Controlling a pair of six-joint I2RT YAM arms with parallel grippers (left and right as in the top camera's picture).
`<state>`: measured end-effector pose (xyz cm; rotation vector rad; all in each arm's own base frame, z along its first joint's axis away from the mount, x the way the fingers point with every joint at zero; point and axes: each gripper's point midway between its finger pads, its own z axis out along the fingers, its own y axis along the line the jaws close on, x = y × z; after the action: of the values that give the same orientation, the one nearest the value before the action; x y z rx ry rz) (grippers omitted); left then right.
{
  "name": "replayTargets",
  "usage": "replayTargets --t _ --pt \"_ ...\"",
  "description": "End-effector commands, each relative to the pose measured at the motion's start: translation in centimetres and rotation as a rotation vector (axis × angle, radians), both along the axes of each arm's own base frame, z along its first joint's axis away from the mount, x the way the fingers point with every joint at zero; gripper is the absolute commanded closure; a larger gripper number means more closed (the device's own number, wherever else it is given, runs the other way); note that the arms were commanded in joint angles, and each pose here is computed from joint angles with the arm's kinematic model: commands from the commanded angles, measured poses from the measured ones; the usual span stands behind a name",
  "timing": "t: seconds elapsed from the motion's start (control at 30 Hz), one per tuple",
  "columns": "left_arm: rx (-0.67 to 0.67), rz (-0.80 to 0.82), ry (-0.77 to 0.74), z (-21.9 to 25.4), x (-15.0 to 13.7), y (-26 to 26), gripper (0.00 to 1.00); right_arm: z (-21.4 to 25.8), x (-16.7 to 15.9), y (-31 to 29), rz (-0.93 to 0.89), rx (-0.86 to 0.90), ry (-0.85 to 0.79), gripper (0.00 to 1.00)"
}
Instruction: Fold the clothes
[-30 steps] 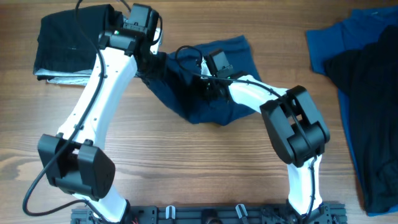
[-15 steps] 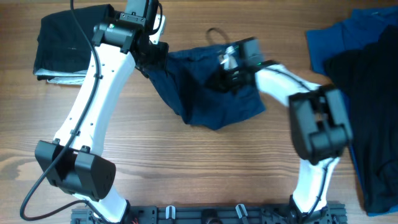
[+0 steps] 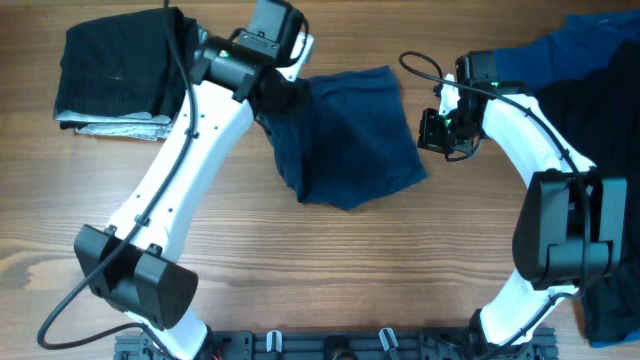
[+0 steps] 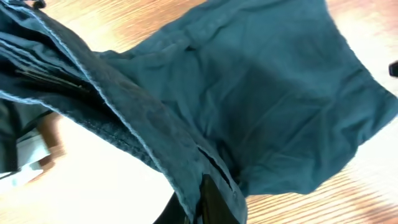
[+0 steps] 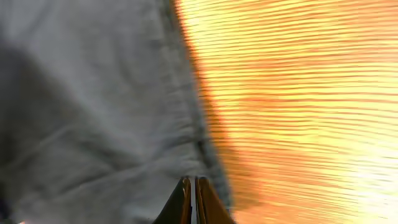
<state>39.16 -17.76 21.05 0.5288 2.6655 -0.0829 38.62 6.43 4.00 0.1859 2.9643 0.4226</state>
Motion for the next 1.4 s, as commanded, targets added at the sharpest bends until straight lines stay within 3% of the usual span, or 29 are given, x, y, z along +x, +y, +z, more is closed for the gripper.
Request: replayTargets --t 0.0,0.23,0.43,0.73,0.9,1.13,1.37 --pt "-0.033 -0.063 -0.077 2.9 -0.5 -1.8 0.96 -1.9 -0.5 -3.0 -0.020 -0.178 0.028 0.96" --pt "-0.056 -0.105 -0.102 3.2 -0.8 -3.9 0.96 -3.0 -1.5 -6.2 -0.116 -0.146 0.094 0.96" --pt "-0.121 -0.179 -0.097 3.5 -1.8 -6.8 0.96 -3.1 -1.8 -7.3 -0.115 -0.129 0.102 0.96" --pt "-0.102 -0.269 -0.082 1.3 -2.2 -10.2 0.96 -3.6 -2.3 -6.3 -0.077 -0.076 0.101 0.96" --pt "-0.097 -0.270 -0.083 1.3 -2.2 -10.1 0.96 -0.7 -0.6 -1.5 0.101 0.209 -0.020 0.96" --pt "-0.087 -0.285 -0.082 1.2 -2.3 -10.0 0.96 3.5 1.0 -1.9 0.127 0.178 -0.132 0.96" --pt "-0.144 -0.319 -0.063 1.4 -2.9 -11.1 0.96 -0.3 -1.3 -4.5 -0.015 0.036 0.002 0.95"
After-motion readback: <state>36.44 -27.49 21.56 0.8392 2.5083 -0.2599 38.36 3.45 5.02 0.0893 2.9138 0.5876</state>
